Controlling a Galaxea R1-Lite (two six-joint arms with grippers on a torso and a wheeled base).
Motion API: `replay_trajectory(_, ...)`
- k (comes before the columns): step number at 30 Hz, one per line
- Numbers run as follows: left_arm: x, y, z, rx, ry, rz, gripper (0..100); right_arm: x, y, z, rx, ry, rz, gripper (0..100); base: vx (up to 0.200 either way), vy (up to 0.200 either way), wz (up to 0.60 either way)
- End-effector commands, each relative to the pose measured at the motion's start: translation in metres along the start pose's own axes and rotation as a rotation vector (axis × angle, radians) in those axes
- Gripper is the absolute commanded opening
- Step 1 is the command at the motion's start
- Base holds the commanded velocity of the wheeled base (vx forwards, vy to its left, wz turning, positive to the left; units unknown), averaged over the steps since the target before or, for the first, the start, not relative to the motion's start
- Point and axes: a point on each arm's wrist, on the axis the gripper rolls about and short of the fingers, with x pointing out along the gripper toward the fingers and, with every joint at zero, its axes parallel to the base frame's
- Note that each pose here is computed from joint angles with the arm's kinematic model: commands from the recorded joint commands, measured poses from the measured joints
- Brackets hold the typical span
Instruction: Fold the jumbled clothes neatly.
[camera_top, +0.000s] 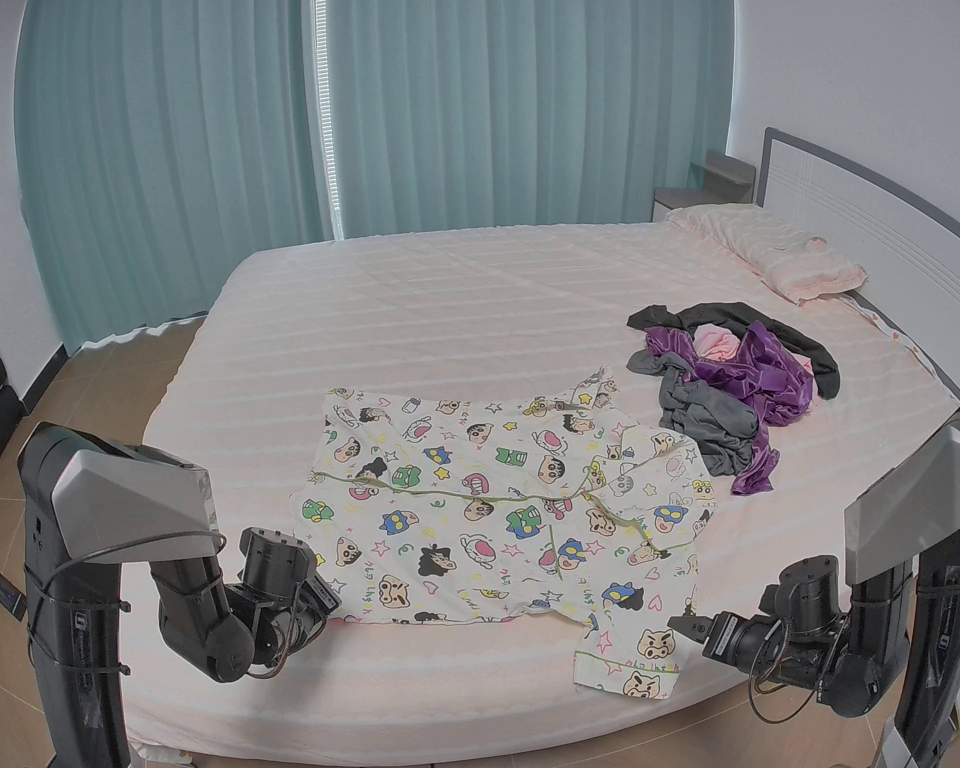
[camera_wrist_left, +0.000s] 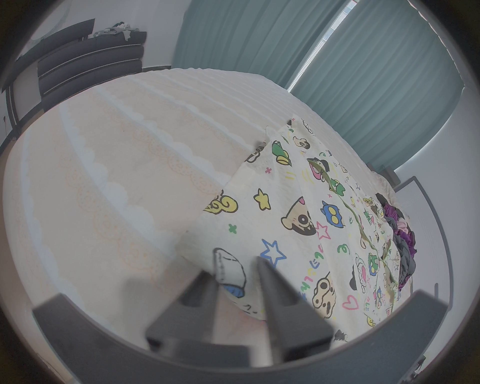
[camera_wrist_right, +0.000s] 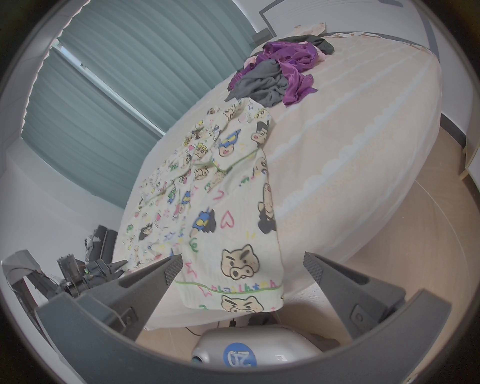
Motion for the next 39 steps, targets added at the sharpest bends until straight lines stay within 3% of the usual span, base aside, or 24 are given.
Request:
replay_trajectory(1,0.001,0.003,-0.002,0.003,-0.006,0.021,0,0.006,-0.011,-0.012,-0.011,0.067,-0.052,100,0.0,0.0,0.0)
replay_trajectory(18,-0.018,0.023,0.008,-0.022,-0.023,0.078,0,0.05,-0.003,-0.005,-0.094,0.01,0.008,100,0.0,0.0,0.0)
replay_trajectory(19,-0.018,0.023,0.009,-0.025,-0.025,0.08,0,0.051,-0.002,-0.005,-0.105,0.008,0.012,0,0.0,0.0,0.0)
replay_trajectory(29,-0.018,0.026,0.007,-0.025,-0.018,0.09,0,0.049,0.003,0.007,-0.128,-0.049,0.03,0,0.0,0.0,0.0)
replay_trajectory(39,-0.024,0.027,0.002,-0.015,-0.02,0.067,0,0.044,0.002,0.051,-0.098,-0.221,0.045,0,0.0,0.0,0.0)
